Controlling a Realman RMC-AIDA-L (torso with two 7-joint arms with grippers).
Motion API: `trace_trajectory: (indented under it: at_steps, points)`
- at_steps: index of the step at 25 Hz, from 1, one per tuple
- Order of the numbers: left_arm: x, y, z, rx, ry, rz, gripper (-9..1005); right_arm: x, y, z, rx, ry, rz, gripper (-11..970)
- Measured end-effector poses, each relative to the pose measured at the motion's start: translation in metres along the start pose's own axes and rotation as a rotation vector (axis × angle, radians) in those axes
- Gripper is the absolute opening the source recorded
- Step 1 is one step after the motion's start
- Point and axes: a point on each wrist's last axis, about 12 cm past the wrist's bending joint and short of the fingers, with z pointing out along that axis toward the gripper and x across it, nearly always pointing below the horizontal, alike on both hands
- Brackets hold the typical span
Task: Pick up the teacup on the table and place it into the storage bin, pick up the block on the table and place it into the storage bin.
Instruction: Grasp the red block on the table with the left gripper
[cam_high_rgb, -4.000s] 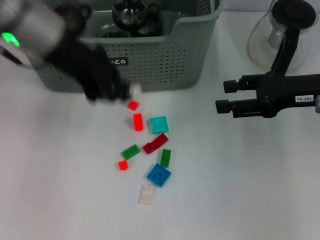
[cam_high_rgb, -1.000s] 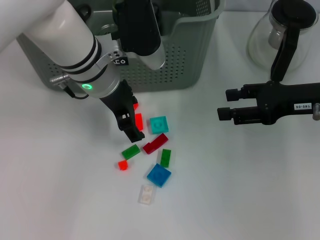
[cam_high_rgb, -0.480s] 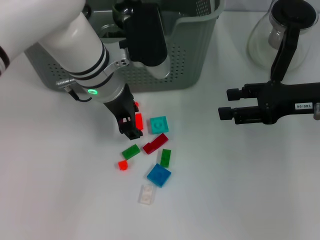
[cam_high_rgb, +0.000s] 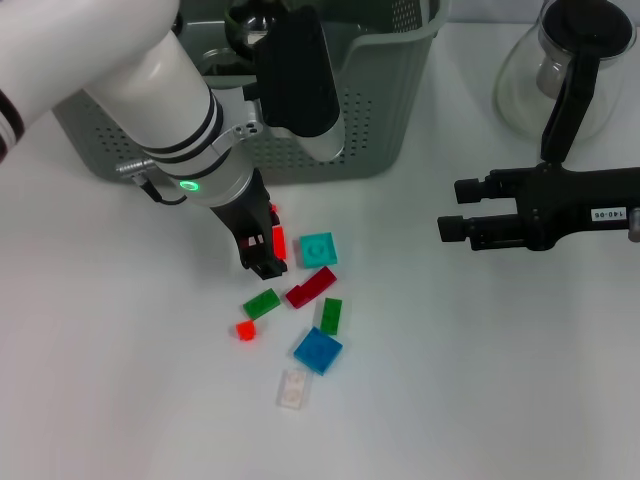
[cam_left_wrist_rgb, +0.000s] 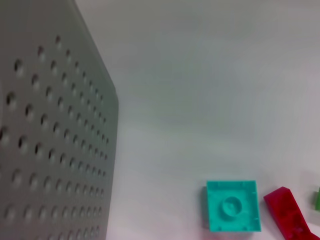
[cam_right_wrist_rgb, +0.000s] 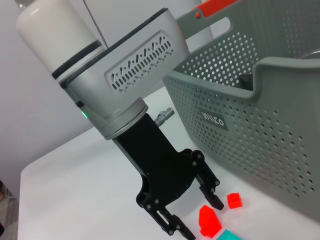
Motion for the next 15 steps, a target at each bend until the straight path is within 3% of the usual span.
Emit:
trace_trajectory:
  at_steps: [12,15]
  points:
    - [-0.0018,-0.0010,0.0038,-0.001,0.005,0.006,598,0.0006,0.0000,-0.0002,0.001,0.000,-0.001,748]
    - [-0.0017,-0.0008,0.0047,0.001,0.008,0.006,557,0.0006,0.0000,-0.0002,0.001,0.000,-0.001,748]
